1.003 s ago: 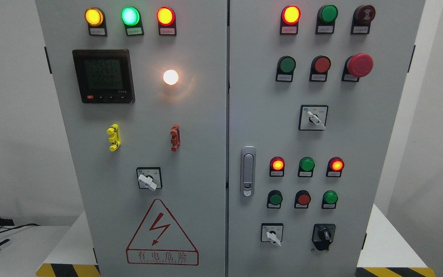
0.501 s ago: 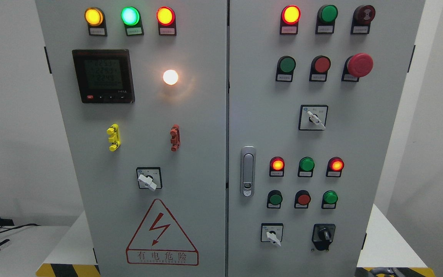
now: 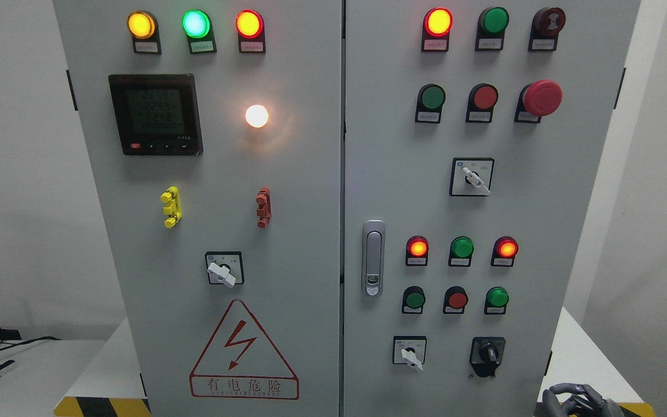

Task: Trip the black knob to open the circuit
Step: 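Raise the right hand toward the black rotary knob on the cabinet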

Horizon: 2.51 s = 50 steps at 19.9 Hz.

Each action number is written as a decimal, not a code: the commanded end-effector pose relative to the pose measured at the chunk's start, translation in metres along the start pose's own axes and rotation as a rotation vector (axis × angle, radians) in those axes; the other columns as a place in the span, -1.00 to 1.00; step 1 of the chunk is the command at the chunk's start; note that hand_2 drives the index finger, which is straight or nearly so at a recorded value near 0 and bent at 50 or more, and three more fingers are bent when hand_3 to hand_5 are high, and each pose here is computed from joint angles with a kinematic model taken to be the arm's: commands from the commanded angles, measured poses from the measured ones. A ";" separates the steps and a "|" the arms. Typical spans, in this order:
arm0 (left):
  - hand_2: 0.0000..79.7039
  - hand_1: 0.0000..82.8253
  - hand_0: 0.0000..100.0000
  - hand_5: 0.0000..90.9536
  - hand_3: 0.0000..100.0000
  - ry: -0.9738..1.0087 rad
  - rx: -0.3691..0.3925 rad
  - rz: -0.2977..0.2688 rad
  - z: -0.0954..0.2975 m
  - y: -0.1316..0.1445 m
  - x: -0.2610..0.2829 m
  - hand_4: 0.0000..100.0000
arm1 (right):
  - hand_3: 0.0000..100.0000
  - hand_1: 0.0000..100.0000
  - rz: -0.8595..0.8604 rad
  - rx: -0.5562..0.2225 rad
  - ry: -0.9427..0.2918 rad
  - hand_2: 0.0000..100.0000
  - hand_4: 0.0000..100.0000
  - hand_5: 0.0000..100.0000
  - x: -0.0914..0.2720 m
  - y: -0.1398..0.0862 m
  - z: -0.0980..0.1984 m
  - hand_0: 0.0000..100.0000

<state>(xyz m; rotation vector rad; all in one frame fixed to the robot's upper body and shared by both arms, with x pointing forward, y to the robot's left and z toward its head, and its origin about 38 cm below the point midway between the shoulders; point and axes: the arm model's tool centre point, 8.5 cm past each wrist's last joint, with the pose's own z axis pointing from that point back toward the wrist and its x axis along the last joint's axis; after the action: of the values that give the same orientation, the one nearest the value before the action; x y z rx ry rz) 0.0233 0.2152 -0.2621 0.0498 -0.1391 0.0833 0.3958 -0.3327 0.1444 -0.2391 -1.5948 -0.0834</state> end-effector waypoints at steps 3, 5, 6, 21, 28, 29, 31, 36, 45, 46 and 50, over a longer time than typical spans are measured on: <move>-1.00 -0.06 -0.76 -1.00 -1.00 -0.003 -0.004 -0.030 0.000 0.000 0.000 -1.00 | 0.70 0.58 0.003 0.029 0.018 -0.01 0.52 0.56 -0.004 0.014 -0.011 -0.07; -1.00 -0.06 -0.76 -1.00 -1.00 -0.003 -0.004 -0.030 0.000 0.000 0.000 -1.00 | 0.70 0.58 0.001 0.030 0.014 -0.01 0.52 0.56 -0.002 0.016 -0.015 -0.07; -1.00 -0.06 -0.76 -1.00 -1.00 -0.003 -0.004 -0.030 0.000 0.000 0.000 -1.00 | 0.70 0.58 -0.002 0.030 0.009 -0.01 0.52 0.56 0.001 0.017 -0.017 -0.07; -1.00 -0.06 -0.76 -1.00 -1.00 -0.003 -0.004 -0.030 0.000 0.000 0.000 -1.00 | 0.70 0.58 -0.003 0.047 0.015 -0.01 0.52 0.56 0.002 0.032 -0.027 -0.05; -1.00 -0.06 -0.76 -1.00 -1.00 -0.002 -0.005 -0.030 0.000 -0.001 0.000 -1.00 | 0.70 0.58 -0.006 0.056 0.012 -0.01 0.52 0.56 0.003 0.038 -0.025 -0.05; -1.00 -0.06 -0.76 -1.00 -1.00 -0.003 -0.004 -0.030 0.000 0.000 0.000 -1.00 | 0.70 0.58 -0.010 0.059 0.013 -0.01 0.52 0.56 0.002 0.040 -0.024 -0.05; -1.00 -0.06 -0.76 -1.00 -1.00 -0.002 -0.005 -0.030 0.000 -0.001 0.000 -1.00 | 0.70 0.58 -0.014 0.062 0.007 -0.01 0.52 0.56 0.004 0.042 -0.022 -0.05; -1.00 -0.06 -0.76 -1.00 -1.00 -0.003 -0.004 -0.030 0.000 0.000 0.000 -1.00 | 0.70 0.58 -0.011 0.073 -0.002 -0.01 0.52 0.56 0.006 0.044 -0.015 -0.04; -1.00 -0.06 -0.76 -1.00 -1.00 -0.003 -0.004 -0.030 0.000 0.000 0.000 -1.00 | 0.69 0.58 -0.009 0.072 -0.017 -0.01 0.52 0.56 0.012 0.045 -0.013 -0.04; -1.00 -0.06 -0.76 -1.00 -1.00 -0.003 -0.004 -0.030 0.000 0.000 0.000 -1.00 | 0.69 0.58 -0.009 0.072 -0.017 -0.01 0.51 0.56 0.012 0.045 -0.013 -0.04; -1.00 -0.06 -0.76 -1.00 -1.00 -0.002 -0.005 -0.030 0.000 -0.001 0.000 -1.00 | 0.69 0.58 -0.008 0.075 -0.023 -0.01 0.51 0.56 0.015 0.048 -0.012 -0.04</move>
<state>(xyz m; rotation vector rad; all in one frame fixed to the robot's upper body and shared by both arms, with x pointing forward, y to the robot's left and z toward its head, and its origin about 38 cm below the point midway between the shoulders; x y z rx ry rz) 0.0233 0.2153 -0.2621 0.0500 -0.1391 0.0832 0.4188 -0.2938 0.1480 -0.1823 -1.5969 -0.0369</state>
